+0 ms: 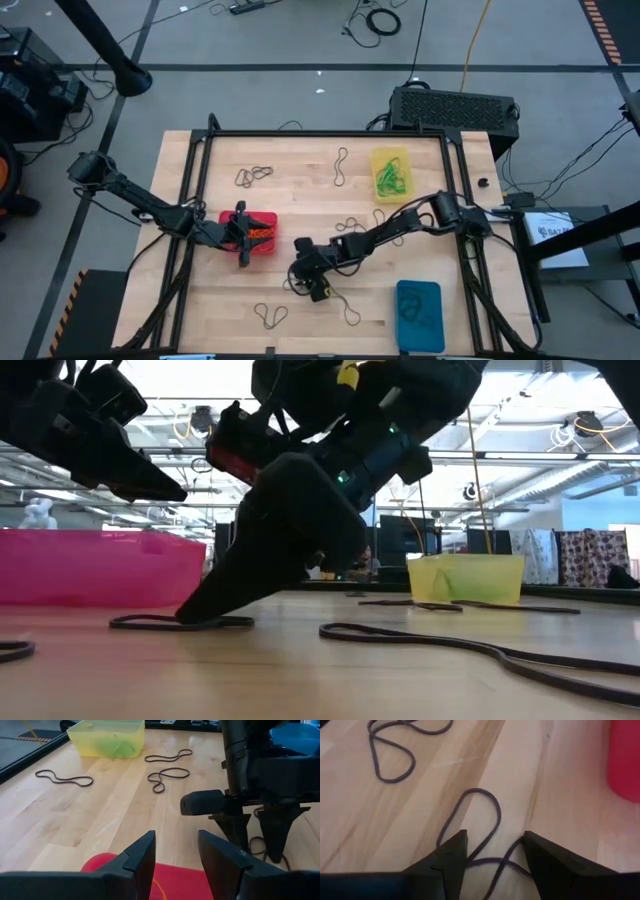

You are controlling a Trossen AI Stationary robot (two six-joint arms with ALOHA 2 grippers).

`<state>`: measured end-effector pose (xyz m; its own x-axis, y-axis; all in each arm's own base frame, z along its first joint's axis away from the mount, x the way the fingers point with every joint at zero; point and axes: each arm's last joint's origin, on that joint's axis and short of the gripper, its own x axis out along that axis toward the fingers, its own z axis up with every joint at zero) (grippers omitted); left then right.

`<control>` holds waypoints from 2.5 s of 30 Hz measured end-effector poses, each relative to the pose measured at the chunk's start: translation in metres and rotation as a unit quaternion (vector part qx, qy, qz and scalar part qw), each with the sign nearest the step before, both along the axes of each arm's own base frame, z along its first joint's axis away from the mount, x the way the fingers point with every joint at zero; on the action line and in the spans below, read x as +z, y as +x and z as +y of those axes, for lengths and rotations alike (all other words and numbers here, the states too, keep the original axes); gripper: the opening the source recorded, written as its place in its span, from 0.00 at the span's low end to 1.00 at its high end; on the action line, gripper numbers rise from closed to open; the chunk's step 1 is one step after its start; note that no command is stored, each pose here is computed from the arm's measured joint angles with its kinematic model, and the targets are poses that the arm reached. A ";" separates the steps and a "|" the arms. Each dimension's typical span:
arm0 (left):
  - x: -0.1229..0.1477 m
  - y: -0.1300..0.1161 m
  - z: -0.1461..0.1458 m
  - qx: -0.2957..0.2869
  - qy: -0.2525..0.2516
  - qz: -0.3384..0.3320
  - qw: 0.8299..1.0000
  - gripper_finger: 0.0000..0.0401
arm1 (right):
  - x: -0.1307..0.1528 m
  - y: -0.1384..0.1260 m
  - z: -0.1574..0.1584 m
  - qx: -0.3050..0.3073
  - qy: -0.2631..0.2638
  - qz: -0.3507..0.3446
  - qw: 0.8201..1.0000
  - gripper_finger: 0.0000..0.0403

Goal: Sort rubber bands into baskets
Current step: Put the violet rubber band into the blue bin

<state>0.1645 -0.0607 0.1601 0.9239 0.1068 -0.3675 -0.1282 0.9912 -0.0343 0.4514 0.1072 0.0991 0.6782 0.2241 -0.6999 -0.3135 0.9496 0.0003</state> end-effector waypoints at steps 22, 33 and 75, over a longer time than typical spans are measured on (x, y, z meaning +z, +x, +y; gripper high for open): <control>0.000 0.000 0.000 0.000 0.000 0.000 1.000 0.39 | 0.038 -0.032 0.002 -0.014 -0.015 0.105 0.994 0.01; 0.000 0.000 0.001 0.009 0.013 -0.001 1.000 0.39 | 0.129 -0.102 0.028 -0.070 0.029 0.203 0.976 0.00; 0.020 0.014 0.027 0.135 0.031 -0.108 0.984 0.39 | 0.090 -0.302 0.134 -0.395 0.023 0.164 0.904 0.15</control>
